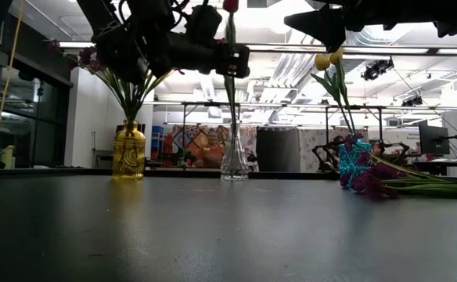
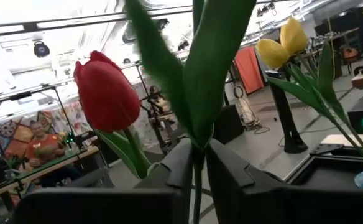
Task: Sort flowers into vase by color
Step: Put the red flower into the transparent flower vase
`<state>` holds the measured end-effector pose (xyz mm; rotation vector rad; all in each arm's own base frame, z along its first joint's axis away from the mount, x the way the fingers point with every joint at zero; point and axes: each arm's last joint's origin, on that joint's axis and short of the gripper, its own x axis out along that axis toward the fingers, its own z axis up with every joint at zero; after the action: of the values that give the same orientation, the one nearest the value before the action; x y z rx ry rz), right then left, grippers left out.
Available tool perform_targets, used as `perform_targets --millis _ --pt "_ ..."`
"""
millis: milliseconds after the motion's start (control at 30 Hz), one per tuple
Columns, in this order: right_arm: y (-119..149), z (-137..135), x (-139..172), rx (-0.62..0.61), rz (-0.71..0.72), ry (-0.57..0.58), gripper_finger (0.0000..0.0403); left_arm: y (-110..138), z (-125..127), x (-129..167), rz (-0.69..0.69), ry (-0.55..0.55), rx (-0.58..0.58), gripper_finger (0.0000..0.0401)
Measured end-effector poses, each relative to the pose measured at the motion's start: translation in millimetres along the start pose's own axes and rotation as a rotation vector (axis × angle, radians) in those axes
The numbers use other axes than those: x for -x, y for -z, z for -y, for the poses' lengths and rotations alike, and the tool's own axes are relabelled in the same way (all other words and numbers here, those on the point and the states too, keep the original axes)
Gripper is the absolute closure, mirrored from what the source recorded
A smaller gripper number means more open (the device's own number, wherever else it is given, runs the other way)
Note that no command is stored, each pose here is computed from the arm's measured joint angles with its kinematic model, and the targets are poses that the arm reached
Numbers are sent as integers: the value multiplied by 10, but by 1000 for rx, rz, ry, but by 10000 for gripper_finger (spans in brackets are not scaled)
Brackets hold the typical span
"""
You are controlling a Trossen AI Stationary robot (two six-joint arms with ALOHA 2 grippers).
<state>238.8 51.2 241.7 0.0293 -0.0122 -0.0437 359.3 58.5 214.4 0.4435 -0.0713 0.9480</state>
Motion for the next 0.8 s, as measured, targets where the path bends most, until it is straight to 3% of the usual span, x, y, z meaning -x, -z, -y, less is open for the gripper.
perform_targets --millis 467,800 --pt "0 0 0 0 0 0 116 2 3 1 -3 3 59 252" --pt "0 1 0 0 0 0 116 -277 153 98 -10 -48 5 234"
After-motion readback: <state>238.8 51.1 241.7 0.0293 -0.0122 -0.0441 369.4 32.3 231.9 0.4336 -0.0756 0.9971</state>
